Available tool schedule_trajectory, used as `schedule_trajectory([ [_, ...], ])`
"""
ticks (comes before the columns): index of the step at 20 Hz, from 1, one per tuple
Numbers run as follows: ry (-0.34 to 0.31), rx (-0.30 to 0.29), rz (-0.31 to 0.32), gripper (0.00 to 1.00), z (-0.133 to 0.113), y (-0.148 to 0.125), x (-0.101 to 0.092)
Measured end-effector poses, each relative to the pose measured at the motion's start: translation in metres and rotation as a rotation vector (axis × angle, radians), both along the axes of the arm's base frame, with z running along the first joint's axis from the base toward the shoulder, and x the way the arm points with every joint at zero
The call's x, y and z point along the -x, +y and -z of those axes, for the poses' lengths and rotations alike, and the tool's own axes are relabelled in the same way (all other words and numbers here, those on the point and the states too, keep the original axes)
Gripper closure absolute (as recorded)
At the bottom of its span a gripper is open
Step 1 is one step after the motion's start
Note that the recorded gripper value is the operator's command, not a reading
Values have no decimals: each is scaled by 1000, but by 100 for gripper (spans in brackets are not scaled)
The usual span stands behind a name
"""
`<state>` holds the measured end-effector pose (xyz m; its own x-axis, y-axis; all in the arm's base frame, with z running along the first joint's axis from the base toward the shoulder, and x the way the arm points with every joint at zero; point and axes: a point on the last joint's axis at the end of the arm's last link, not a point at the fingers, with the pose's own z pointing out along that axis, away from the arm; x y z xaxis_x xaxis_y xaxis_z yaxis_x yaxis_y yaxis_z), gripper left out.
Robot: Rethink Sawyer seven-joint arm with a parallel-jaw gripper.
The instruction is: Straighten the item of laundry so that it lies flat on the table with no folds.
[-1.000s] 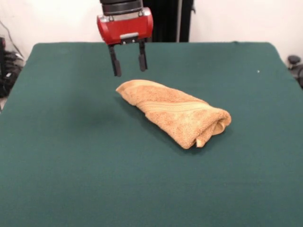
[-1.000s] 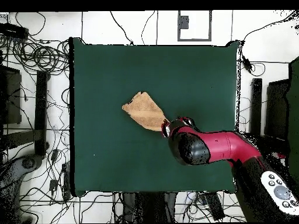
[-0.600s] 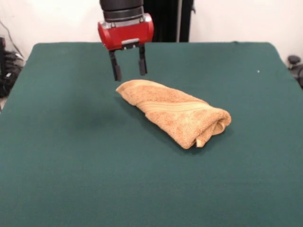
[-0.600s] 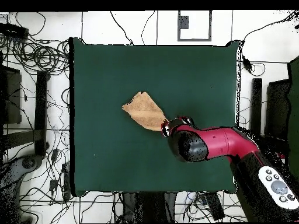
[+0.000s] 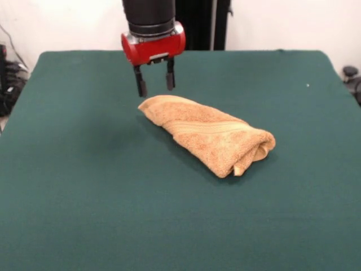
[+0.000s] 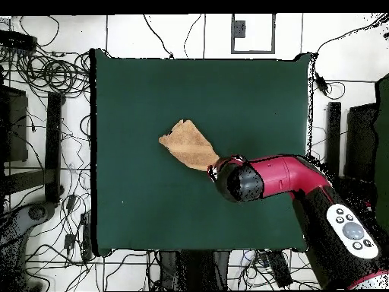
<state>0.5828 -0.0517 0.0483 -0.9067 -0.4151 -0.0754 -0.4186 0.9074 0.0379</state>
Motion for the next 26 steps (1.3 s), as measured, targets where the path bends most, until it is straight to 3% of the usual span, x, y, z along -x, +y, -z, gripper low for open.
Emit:
schedule_trajectory([
  [8, 51, 14, 5, 0, 10, -9, -2],
  [26, 45, 21, -8, 0, 14, -33, -17],
])
